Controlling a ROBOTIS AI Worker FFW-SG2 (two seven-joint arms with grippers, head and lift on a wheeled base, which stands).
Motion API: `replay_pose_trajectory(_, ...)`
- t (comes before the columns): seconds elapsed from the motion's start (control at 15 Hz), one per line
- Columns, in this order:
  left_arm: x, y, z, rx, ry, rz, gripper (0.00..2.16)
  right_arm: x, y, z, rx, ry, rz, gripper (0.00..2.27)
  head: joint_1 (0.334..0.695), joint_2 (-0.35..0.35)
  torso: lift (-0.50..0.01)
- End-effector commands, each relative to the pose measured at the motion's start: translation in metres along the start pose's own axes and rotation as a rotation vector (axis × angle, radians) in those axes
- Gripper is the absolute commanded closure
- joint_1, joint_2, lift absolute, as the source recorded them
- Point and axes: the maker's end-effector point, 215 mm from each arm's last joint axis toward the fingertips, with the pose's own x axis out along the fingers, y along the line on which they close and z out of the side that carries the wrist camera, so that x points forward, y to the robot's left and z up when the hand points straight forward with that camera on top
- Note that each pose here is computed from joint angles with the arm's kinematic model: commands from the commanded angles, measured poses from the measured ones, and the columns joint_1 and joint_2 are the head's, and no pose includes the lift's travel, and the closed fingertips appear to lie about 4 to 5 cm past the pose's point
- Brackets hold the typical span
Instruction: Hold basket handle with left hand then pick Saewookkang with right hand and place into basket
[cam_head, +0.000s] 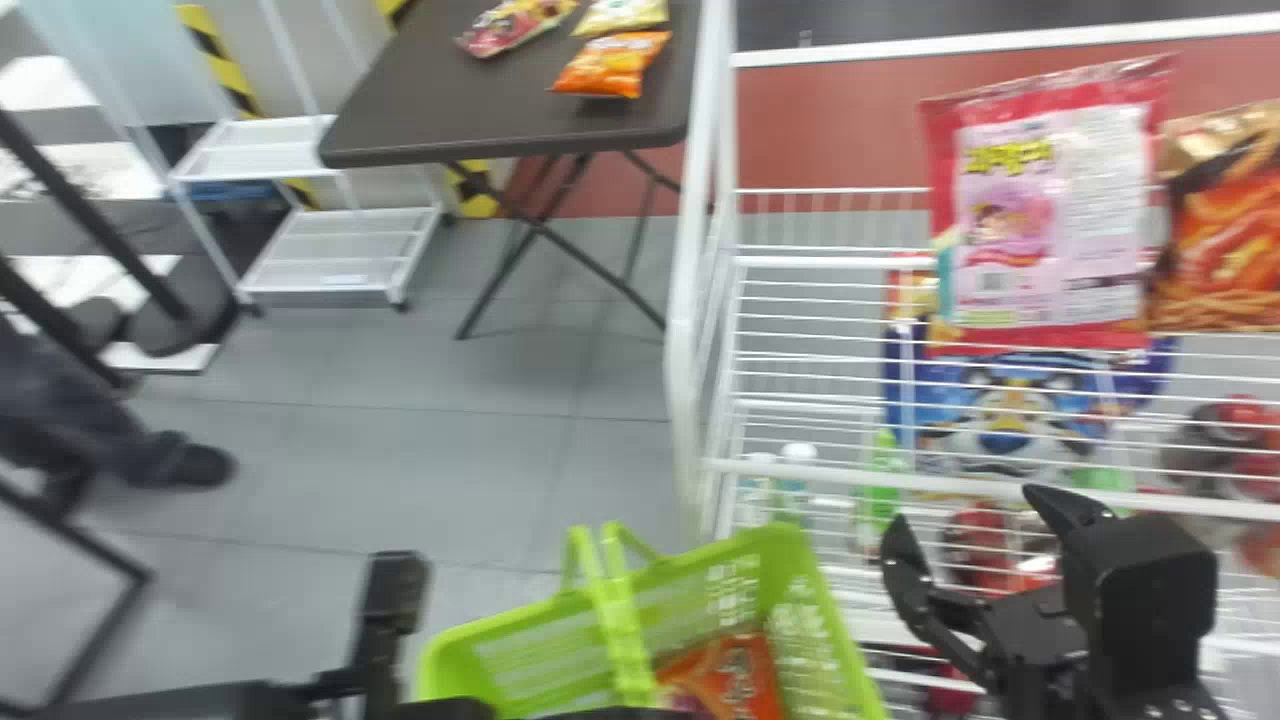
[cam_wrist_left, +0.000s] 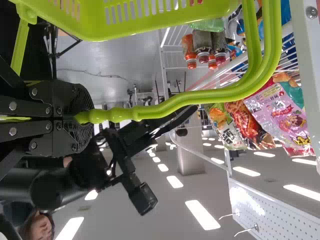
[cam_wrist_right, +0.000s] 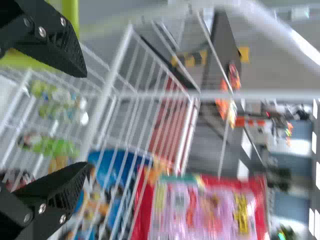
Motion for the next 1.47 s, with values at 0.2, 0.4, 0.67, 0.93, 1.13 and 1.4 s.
replay_pose_trajectory(0.2,0.004,0.0,-0.004,-0.037,0.009,-0.01,2.15,-0.041,-0.111,-0.005,0.091,-0.293,-0.125,0.05,0.695,-0.062,-0.017)
replay_pose_trajectory(0.4,0.009,0.0,-0.003,-0.034,0.021,-0.013,2.15,-0.05,-0.124,-0.025,0.114,-0.293,-0.154,0.05,0.695,-0.218,-0.017)
replay_pose_trajectory(0.67,0.008,0.001,-0.002,-0.035,0.015,-0.01,2.15,-0.051,-0.128,-0.025,0.117,-0.294,-0.162,0.05,0.695,-0.282,-0.017)
replay_pose_trajectory(0.93,0.009,0.002,-0.001,-0.04,0.014,-0.012,2.15,-0.052,-0.126,-0.022,0.121,-0.307,-0.162,0.05,0.695,-0.279,-0.017)
replay_pose_trajectory(1.13,0.01,0.004,0.0,-0.044,0.015,-0.013,2.15,-0.052,-0.124,-0.021,0.129,-0.312,-0.165,0.05,0.695,-0.275,-0.017)
replay_pose_trajectory(1.4,0.007,0.005,0.004,-0.046,0.005,-0.012,2.15,-0.051,-0.122,-0.018,0.134,-0.319,-0.164,0.05,0.695,-0.268,-0.017)
